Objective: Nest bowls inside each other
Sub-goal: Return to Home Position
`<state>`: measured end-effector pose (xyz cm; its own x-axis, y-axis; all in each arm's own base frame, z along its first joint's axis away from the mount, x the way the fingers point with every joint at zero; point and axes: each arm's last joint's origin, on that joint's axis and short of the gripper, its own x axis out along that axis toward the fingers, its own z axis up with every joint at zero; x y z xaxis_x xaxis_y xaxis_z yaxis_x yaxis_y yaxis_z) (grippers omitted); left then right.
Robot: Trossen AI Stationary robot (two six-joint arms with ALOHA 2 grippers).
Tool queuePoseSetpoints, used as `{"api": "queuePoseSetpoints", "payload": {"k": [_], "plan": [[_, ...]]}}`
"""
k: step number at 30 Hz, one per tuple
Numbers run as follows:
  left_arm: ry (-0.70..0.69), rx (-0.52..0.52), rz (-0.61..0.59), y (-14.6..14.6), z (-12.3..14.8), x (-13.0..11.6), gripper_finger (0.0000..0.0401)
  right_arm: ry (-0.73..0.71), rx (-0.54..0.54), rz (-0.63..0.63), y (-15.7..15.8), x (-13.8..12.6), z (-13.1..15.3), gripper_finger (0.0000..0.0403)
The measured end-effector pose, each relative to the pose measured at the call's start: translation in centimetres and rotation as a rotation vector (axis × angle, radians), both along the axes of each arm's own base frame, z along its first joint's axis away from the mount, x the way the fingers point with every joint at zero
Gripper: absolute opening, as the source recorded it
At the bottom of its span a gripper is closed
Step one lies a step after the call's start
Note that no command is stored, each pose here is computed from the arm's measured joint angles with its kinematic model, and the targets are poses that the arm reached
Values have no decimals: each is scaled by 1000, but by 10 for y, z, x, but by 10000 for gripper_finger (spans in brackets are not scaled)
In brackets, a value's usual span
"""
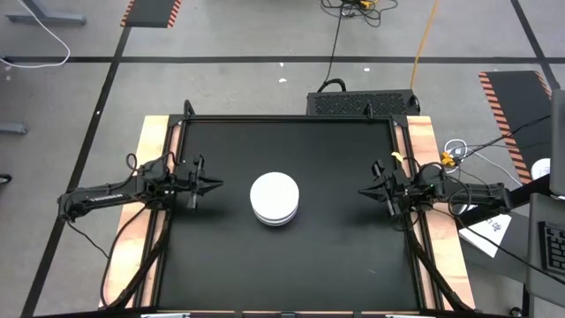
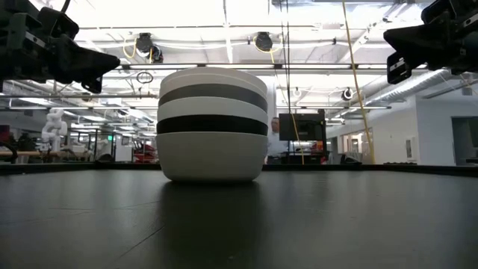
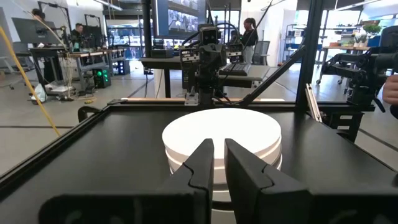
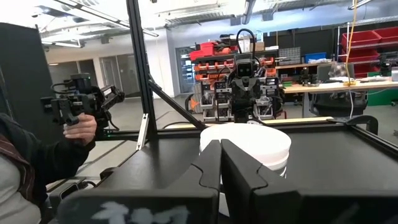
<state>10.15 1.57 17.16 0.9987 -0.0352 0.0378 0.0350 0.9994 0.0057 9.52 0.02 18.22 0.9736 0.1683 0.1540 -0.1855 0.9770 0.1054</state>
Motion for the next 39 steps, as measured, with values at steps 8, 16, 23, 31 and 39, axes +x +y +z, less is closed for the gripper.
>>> {"api": "queuePoseSetpoints", "payload": {"k": [8, 16, 23, 31, 39], "plan": [[0, 0, 0, 0, 0, 0, 42, 0, 0, 0, 0, 0, 0, 4], [0, 0, 1, 0, 0, 0, 42, 11, 7, 1, 0, 0, -1, 4], [0, 0, 1, 0, 0, 0, 42, 11, 2, -1, 0, 0, -1, 4], [0, 0, 1, 0, 0, 0, 42, 10, 1, -1, 0, 0, -1, 4], [0, 0, 1, 0, 0, 0, 42, 9, 1, -1, 0, 0, -1, 4]]}}
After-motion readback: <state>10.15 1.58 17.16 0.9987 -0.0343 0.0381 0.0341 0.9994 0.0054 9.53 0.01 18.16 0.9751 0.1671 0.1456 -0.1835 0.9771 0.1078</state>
